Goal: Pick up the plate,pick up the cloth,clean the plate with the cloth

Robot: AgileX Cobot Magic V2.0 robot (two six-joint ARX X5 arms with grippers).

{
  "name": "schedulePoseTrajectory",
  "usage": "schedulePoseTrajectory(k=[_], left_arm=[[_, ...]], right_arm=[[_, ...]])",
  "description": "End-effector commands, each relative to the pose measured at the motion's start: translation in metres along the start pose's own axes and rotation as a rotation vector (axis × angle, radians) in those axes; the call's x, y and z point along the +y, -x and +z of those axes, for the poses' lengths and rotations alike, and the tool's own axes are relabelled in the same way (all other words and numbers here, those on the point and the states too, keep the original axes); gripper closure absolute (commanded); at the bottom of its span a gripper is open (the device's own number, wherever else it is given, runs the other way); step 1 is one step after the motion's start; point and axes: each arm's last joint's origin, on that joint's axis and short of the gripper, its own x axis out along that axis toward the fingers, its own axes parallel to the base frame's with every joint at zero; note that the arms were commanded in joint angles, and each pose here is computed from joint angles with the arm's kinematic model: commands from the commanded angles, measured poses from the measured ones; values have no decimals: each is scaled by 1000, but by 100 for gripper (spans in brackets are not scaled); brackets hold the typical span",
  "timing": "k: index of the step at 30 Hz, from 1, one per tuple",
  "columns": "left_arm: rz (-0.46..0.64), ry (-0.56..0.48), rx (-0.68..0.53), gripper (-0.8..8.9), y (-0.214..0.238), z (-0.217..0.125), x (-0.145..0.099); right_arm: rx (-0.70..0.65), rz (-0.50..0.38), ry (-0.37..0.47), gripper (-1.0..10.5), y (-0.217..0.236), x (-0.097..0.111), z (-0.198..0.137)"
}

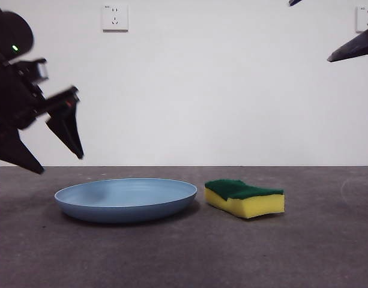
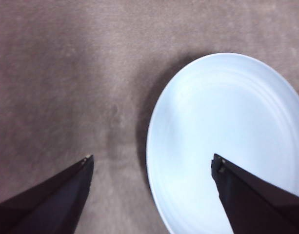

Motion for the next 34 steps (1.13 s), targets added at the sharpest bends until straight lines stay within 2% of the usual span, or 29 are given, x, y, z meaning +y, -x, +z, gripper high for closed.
schedulePoseTrajectory(k=[1,6,12,19,27,34], left_arm=[[14,-37,23,410,-14,-3,-4],[65,-49,68,410,-32,-10,-5],[70,-43,118,431,-48,-17,-1],[61,-100,143,837,-55,-20,-3],[53,-125,97,822,-48,-12,-9],[41,-160,-52,822,1,7,-26]], right_arm=[[5,8,9,451,-2,3,0],[18,-9,24,451,-7,8,-1],[39,22,45,451,-12,16,-3],[46,-5,64,451,-16,20,-4],[36,-95,92,451,-19,18,-3],[148,-159,158,470,-50,10,-1]])
